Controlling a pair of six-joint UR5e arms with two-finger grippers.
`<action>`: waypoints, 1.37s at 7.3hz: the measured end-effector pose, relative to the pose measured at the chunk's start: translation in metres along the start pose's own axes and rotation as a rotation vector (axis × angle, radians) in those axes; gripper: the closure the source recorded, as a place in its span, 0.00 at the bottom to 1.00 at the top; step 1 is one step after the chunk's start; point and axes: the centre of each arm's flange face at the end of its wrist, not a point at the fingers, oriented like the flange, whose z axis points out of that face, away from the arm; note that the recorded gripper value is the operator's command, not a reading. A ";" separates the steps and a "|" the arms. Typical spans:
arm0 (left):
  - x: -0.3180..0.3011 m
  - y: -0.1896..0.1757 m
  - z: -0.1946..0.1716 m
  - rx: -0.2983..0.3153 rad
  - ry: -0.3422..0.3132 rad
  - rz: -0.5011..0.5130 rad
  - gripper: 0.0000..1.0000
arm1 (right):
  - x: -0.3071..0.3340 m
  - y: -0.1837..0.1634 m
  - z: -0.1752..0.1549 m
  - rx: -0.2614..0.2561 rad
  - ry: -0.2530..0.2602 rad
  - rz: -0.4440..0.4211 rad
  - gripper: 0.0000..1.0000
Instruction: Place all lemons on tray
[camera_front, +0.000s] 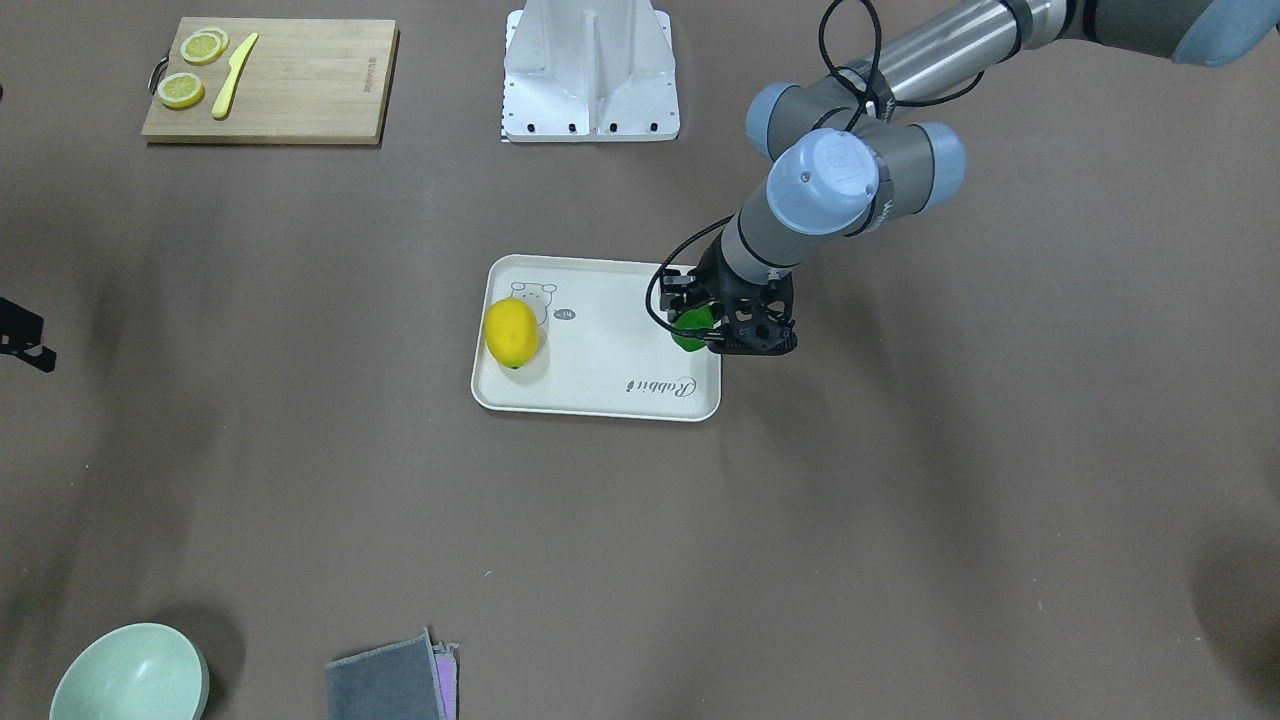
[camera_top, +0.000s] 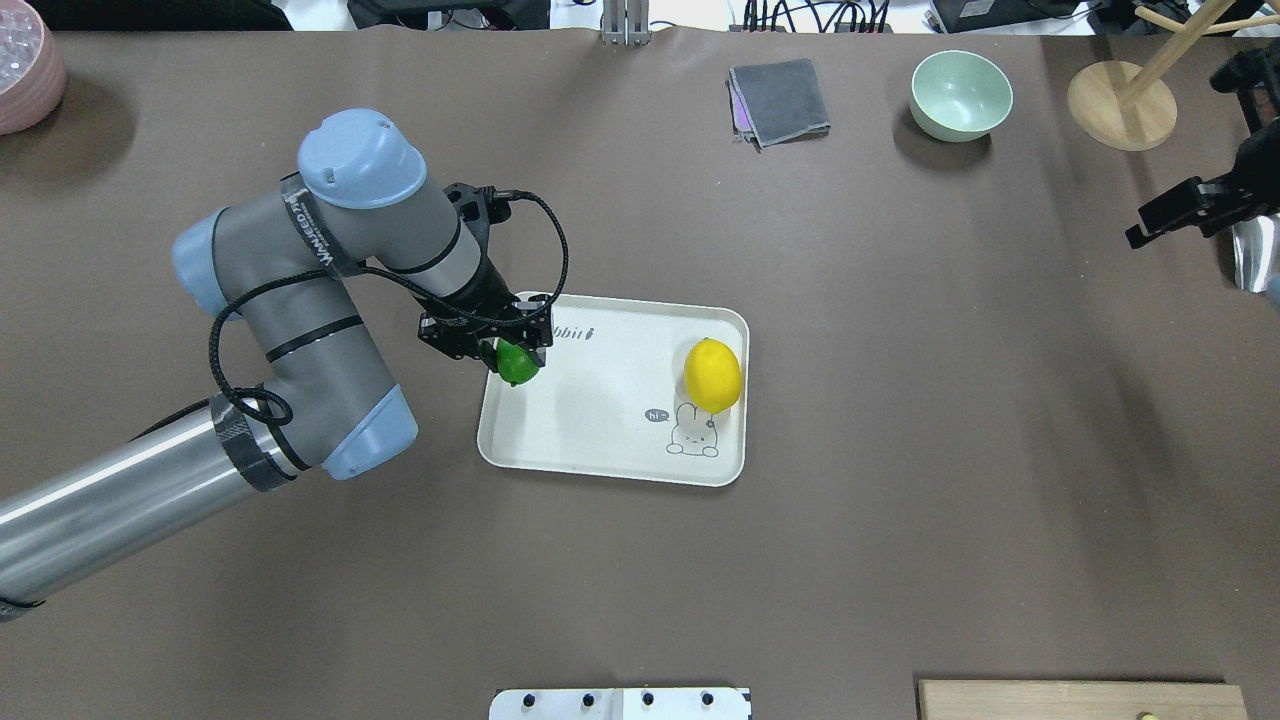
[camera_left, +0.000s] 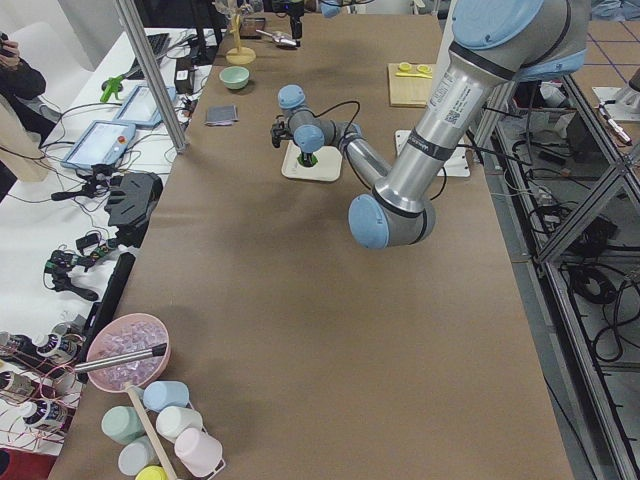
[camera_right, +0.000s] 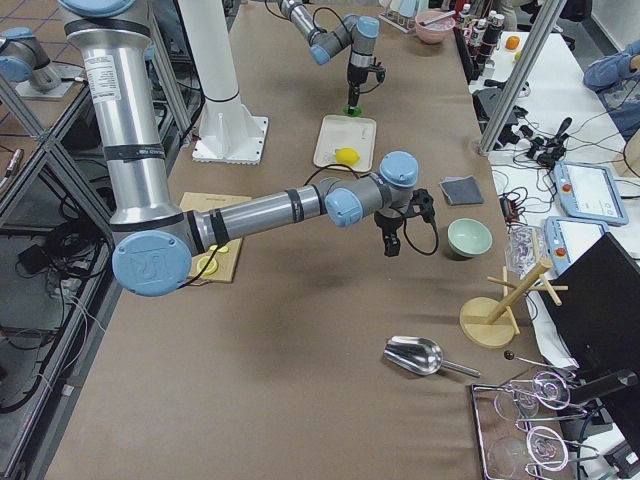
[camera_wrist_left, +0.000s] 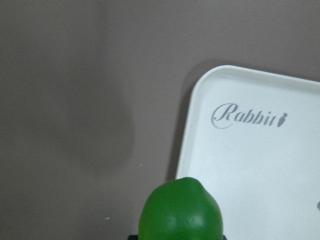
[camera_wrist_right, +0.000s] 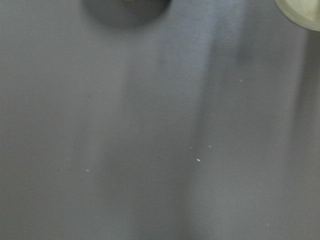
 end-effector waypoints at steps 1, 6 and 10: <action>0.008 0.003 0.006 -0.003 0.004 0.010 0.65 | 0.025 0.004 -0.008 -0.023 0.028 0.076 0.01; 0.012 0.008 0.010 -0.007 0.005 0.023 0.02 | 0.091 0.012 -0.025 -0.094 0.092 0.192 0.00; -0.108 -0.014 -0.093 0.128 -0.001 -0.080 0.02 | 0.132 0.019 -0.042 -0.083 0.086 0.217 0.00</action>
